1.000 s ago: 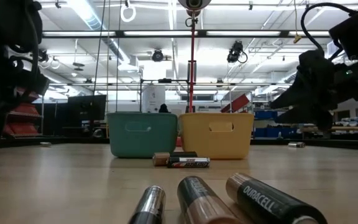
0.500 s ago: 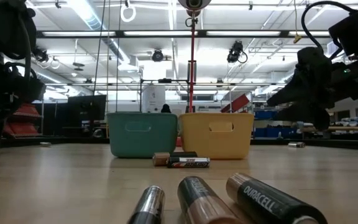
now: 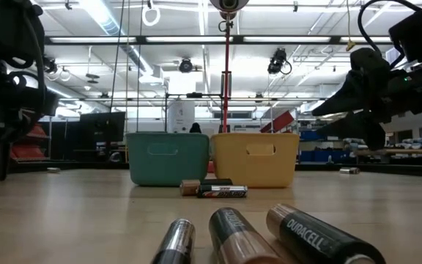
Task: Sort batteries
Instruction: Put the black battery into the blue bin
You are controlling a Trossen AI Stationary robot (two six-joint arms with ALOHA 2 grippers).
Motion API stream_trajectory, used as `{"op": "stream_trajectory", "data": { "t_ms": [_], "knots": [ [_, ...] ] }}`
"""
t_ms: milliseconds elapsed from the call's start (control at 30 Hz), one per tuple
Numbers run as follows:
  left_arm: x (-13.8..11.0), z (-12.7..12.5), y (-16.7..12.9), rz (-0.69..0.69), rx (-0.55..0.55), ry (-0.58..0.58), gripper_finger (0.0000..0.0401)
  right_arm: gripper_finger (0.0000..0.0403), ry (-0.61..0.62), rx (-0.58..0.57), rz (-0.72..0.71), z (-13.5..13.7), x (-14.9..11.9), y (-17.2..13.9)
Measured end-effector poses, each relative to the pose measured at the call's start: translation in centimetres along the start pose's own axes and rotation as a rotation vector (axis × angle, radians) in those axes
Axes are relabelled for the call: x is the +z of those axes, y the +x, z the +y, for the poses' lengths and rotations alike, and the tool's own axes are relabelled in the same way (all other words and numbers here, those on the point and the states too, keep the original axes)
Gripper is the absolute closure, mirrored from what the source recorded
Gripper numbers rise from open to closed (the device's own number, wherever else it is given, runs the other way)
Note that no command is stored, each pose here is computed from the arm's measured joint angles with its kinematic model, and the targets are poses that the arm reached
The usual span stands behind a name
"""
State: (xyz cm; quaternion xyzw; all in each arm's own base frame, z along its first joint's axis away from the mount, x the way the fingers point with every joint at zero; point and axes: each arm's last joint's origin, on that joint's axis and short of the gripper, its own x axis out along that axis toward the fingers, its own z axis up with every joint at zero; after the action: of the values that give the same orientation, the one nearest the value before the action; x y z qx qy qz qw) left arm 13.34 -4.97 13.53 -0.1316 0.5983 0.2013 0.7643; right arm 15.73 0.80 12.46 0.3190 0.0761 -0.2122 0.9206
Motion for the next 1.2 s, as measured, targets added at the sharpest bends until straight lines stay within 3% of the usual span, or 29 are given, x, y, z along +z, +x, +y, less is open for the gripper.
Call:
{"op": "stream_trajectory", "data": {
  "t_ms": [300, 500, 733, 1200],
  "knots": [
    [0.4, -0.1, 0.0, -0.074, 0.030, 0.000, 0.0347, 0.0174, 0.000, 0.000, 0.000, 0.0, 0.0, 0.0],
    [0.7, -0.7, -0.7, -0.016, -0.061, 0.115, 0.0325, 0.0174, 0.000, 0.000, 0.000, 0.0, 0.0, 0.0],
    [0.6, -0.7, -1.1, 0.057, -0.076, 0.128, 0.0285, 0.0176, 0.003, -0.001, 0.000, 0.0, 0.0, 0.0],
    [-0.4, -0.2, -0.4, 0.163, -0.109, 0.157, 0.0282, 0.0175, 0.018, 0.011, 0.009, 0.1, -0.1, -0.1]
  ]
}}
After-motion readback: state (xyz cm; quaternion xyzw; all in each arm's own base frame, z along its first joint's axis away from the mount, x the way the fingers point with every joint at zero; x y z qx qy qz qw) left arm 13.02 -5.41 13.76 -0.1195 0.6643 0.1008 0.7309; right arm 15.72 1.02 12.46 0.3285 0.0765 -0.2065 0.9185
